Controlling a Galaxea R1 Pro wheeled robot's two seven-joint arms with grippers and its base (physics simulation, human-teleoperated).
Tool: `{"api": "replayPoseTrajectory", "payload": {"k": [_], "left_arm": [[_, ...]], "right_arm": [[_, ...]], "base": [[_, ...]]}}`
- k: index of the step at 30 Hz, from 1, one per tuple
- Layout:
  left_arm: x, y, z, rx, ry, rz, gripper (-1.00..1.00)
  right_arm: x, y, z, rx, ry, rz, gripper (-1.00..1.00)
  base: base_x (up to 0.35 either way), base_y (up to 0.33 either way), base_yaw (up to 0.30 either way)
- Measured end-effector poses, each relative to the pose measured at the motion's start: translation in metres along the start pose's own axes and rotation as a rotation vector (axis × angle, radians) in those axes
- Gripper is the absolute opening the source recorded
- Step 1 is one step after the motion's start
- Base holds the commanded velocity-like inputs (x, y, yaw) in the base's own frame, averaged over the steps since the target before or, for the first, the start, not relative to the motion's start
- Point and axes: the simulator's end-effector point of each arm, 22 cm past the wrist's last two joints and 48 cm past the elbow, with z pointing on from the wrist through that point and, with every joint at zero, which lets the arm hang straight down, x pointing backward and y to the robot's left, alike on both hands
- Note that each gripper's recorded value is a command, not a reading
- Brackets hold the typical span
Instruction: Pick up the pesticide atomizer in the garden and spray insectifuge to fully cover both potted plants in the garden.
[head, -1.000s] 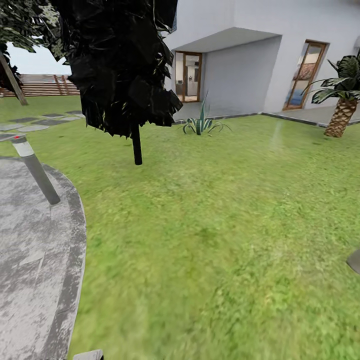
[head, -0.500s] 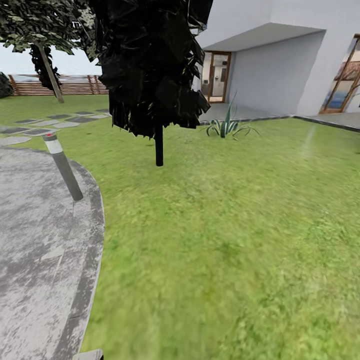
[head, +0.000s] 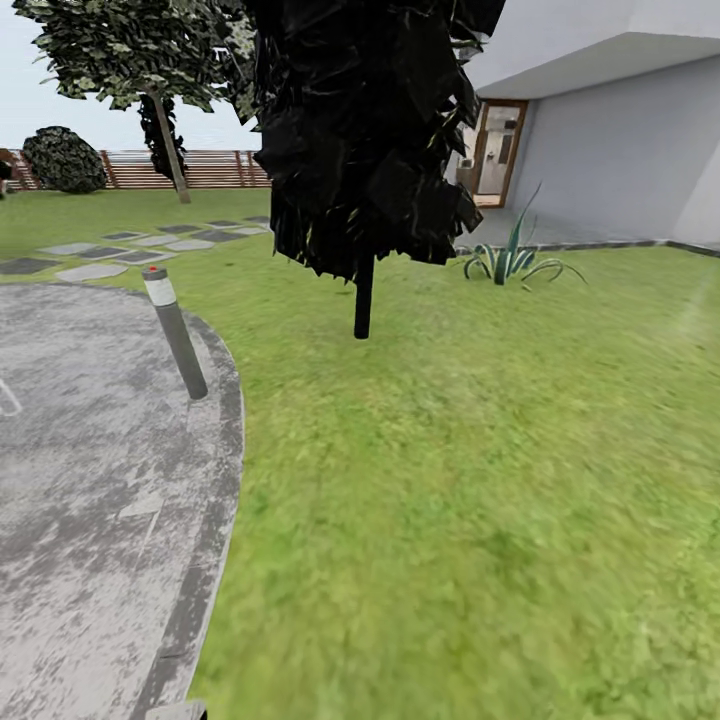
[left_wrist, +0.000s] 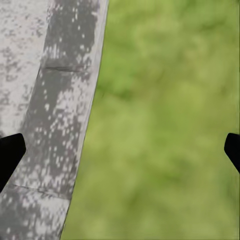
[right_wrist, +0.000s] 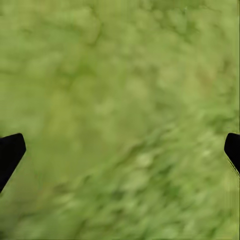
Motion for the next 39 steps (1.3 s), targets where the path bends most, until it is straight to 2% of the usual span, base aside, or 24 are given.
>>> {"api": "replayPoseTrajectory", "payload": {"k": [23, 32, 39], "left_arm": [[0.0000, 0.0001, 0.0000, 0.000, 0.000, 0.000, 1.00], [-0.0003, -0.0001, 0.0001, 0.000, -0.001, 0.000, 1.00], [-0.0009, -0.0001, 0.0000, 0.000, -0.003, 0.000, 1.00]], "right_arm": [[0.0004, 0.0001, -0.0001, 0.000, 0.001, 0.000, 1.00], [-0.0008, -0.0001, 0.0001, 0.000, -0.003, 0.000, 1.00], [-0.0014, 0.0000, 0.0001, 0.000, -0.004, 0.000, 1.00]], "base": [[0.339, 0.000, 0.282], [0.333, 0.000, 0.081], [0.277, 0.000, 0.234]]}}
